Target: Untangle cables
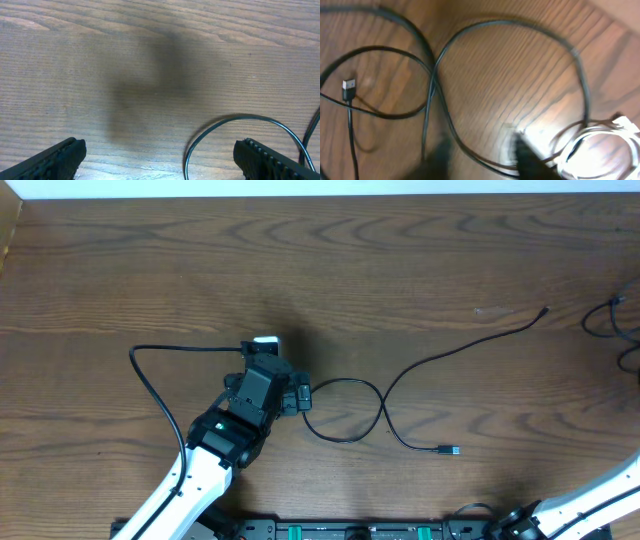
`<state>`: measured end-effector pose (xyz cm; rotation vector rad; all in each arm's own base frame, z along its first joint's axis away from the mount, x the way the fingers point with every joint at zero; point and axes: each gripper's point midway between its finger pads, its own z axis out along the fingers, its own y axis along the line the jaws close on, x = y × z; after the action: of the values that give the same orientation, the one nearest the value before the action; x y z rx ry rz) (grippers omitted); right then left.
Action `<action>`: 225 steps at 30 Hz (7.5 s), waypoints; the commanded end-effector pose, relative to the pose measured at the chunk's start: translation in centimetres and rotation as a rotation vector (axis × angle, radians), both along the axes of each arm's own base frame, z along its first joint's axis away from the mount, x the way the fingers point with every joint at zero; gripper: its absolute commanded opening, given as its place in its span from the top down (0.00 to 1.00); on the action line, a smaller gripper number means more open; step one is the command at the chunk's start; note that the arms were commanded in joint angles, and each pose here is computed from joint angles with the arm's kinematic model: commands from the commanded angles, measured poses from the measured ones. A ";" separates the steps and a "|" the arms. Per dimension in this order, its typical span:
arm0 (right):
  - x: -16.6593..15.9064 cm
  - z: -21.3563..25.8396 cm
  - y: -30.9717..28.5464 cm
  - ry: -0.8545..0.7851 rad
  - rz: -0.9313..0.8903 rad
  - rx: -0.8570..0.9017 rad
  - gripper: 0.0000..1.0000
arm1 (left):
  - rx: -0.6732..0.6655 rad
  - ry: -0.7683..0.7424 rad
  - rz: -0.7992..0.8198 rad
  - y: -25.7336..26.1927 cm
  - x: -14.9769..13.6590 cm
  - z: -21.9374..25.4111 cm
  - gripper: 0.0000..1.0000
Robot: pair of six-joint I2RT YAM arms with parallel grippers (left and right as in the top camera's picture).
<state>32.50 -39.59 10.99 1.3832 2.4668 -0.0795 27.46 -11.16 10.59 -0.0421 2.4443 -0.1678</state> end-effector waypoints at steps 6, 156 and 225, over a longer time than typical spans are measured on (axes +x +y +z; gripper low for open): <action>0.9 0.3 1.4 -0.073 0.023 0.083 0.01 | 0.010 -0.015 0.006 0.3 0.3 0.5 0.00; -8.1 -14.1 59.3 0.191 1.648 0.074 0.99 | 0.010 -0.015 0.006 0.3 0.3 0.5 0.00; 7.3 14.8 10.6 -0.293 0.246 -0.300 0.01 | 0.010 -0.015 0.006 0.3 0.3 0.5 0.00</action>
<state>37.62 -32.49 25.53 1.0234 2.2003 -0.3620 27.46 -11.16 10.60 -0.0423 2.4441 -0.1674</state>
